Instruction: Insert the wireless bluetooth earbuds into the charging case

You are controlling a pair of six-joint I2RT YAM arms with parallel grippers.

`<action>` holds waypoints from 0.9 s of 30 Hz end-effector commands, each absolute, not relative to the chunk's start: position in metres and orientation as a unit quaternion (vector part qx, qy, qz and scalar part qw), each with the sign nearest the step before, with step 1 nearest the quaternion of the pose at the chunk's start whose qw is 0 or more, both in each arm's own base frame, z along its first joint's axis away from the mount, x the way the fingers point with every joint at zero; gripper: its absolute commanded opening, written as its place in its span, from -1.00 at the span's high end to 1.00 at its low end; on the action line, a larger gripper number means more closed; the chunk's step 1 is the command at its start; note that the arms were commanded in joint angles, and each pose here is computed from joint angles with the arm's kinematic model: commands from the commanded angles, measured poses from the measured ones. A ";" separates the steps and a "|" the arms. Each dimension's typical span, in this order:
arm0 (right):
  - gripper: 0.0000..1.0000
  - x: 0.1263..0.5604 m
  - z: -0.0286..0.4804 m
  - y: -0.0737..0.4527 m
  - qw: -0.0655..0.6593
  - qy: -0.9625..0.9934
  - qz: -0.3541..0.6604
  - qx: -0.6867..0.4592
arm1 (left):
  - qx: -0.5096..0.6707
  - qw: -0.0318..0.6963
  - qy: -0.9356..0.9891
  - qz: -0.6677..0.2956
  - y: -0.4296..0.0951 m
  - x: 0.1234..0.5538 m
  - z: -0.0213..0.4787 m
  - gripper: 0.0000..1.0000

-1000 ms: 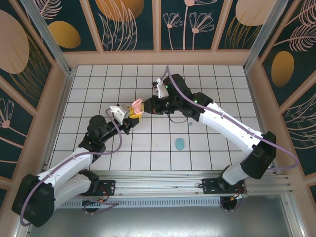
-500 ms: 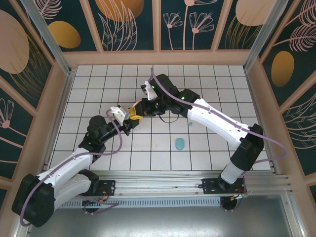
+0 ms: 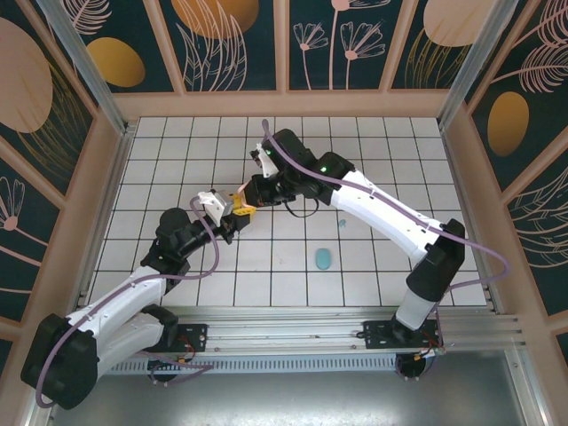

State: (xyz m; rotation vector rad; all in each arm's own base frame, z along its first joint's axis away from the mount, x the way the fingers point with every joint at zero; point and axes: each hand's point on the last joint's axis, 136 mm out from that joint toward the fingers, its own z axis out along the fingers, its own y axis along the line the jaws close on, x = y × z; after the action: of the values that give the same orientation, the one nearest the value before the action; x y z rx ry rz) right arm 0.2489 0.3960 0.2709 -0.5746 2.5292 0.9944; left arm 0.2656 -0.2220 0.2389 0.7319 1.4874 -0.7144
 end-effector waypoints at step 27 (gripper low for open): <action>0.52 0.245 0.251 0.393 0.150 0.923 0.280 -0.218 | 0.334 0.643 0.613 -0.317 -0.223 0.254 0.256 1.00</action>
State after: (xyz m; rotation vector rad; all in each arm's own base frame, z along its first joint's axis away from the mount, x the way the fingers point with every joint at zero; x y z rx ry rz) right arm 0.2444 0.4013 0.2604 -0.6309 2.6037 0.8937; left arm 0.2613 -0.2213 0.2308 0.7448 1.5134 -0.7210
